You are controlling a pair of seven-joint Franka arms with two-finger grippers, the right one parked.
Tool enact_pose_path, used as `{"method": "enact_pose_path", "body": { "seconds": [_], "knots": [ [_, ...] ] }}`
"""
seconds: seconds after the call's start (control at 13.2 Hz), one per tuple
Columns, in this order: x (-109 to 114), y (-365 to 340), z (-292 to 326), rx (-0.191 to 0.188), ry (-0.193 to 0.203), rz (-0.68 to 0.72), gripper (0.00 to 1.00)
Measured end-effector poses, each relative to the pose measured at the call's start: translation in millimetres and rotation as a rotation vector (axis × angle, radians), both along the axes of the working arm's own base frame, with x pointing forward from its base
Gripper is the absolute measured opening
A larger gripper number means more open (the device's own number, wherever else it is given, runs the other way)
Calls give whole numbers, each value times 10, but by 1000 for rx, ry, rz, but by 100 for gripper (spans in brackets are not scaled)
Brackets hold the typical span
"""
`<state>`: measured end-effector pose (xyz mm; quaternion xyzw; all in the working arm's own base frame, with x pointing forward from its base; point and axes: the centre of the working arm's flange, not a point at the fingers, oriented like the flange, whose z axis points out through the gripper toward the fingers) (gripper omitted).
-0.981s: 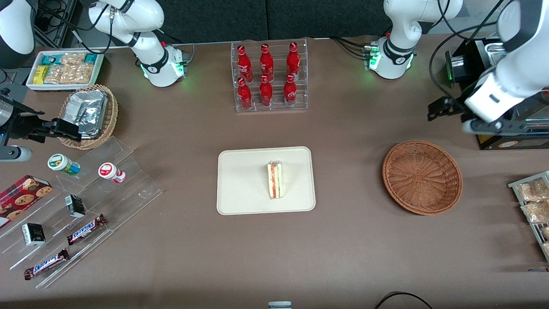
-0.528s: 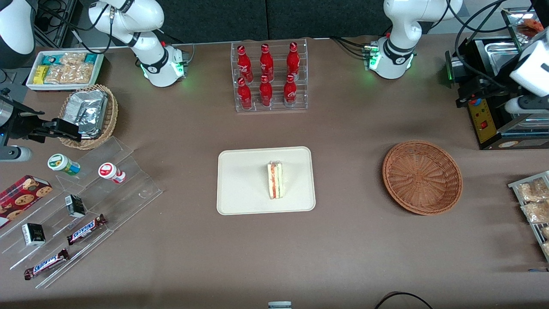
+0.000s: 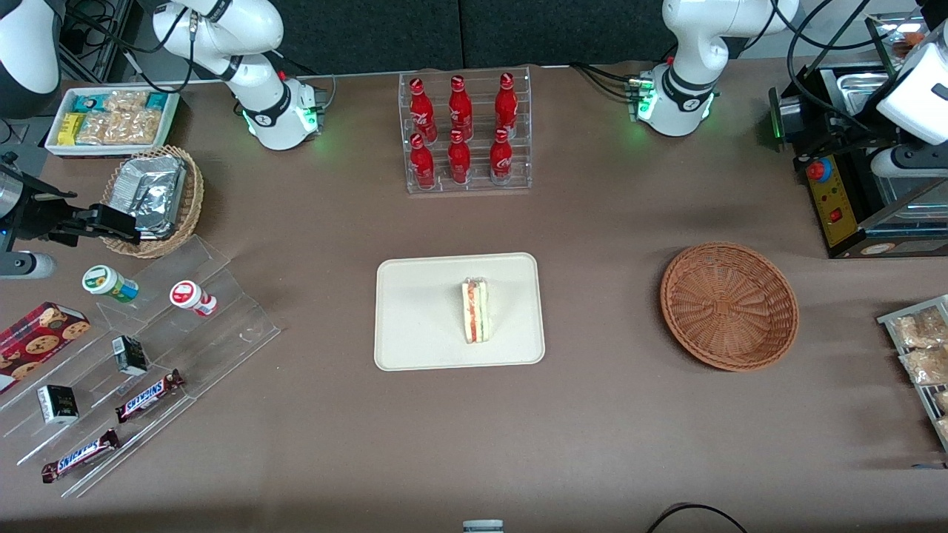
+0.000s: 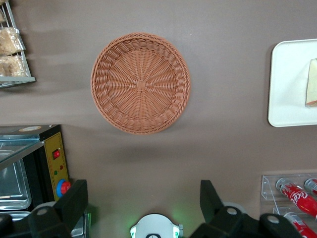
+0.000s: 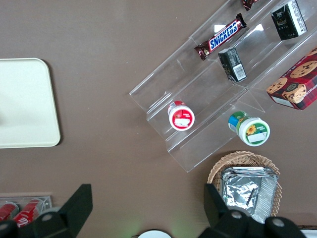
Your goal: Place sandwich from basket to tray
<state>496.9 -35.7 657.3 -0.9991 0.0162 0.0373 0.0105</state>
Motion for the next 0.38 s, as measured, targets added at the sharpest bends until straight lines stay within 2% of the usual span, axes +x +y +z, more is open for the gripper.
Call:
{"method": "enact_pose_path", "body": {
  "seconds": [0.15, 0.38],
  "knots": [
    [0, -35, 1, 2, 2, -6, 100],
    [-52, -48, -24, 6, 46, -9, 100]
  ]
}}
